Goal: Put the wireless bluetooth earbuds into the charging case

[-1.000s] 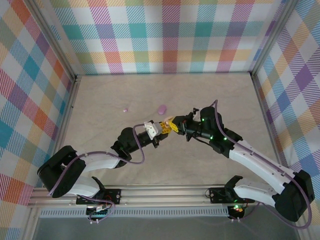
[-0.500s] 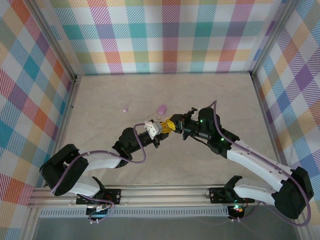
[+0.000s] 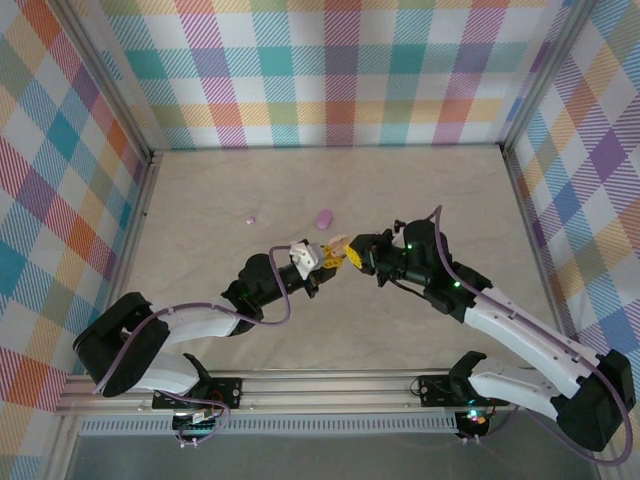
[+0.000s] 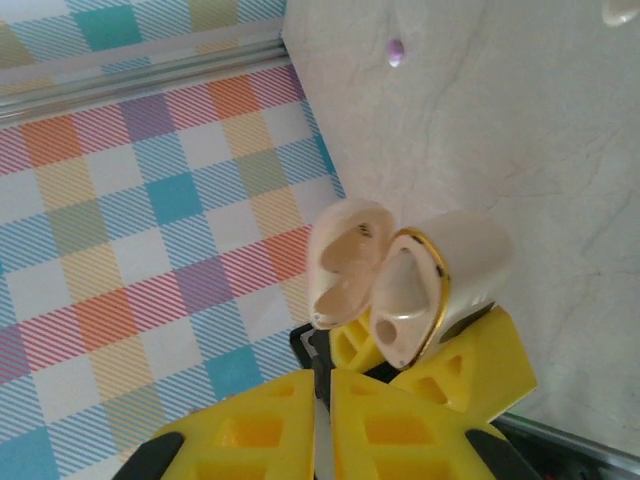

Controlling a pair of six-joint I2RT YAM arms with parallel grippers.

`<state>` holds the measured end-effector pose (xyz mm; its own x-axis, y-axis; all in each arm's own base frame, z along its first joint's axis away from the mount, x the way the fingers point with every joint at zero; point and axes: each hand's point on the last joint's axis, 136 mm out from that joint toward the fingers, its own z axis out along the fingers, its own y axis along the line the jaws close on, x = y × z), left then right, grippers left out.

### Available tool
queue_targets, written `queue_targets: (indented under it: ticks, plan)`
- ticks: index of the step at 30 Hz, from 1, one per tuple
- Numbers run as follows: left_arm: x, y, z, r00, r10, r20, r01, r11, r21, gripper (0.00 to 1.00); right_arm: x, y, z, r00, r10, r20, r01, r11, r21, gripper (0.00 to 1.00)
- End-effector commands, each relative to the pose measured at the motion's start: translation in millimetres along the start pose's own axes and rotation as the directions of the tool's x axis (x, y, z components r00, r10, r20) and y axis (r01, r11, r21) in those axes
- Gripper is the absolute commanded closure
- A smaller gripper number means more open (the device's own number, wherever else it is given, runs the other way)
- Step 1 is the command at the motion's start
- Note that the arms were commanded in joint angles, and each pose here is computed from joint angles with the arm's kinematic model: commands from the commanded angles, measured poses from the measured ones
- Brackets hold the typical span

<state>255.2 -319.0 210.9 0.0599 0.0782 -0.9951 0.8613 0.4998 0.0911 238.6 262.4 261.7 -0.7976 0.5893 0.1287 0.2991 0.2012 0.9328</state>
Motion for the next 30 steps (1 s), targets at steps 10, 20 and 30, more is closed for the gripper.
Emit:
queue_targets:
  ticks: [10, 20, 30]
  plan:
    - [-1.7, 41.4, -54.6, 0.986, -0.041, -0.160, 0.020, 0.992, -0.127, 1.00, -40.5, 14.3, -9.0, 0.819, -0.535, -0.208, 0.567, 0.808, 0.157, 0.58]
    - [12.7, 40.3, -93.1, 0.975, -0.081, -0.209, 0.038, 0.978, -0.205, 1.00, -71.4, -42.3, 118.2, 0.344, -0.775, -0.530, 0.932, 0.349, 0.095, 0.59]
    - [27.5, 36.3, -109.3, 0.966, -0.121, -0.230, 0.066, 0.970, -0.234, 1.00, -52.3, -112.1, 195.0, 0.055, -0.724, -0.688, 0.970, 0.201, -0.135, 0.52]
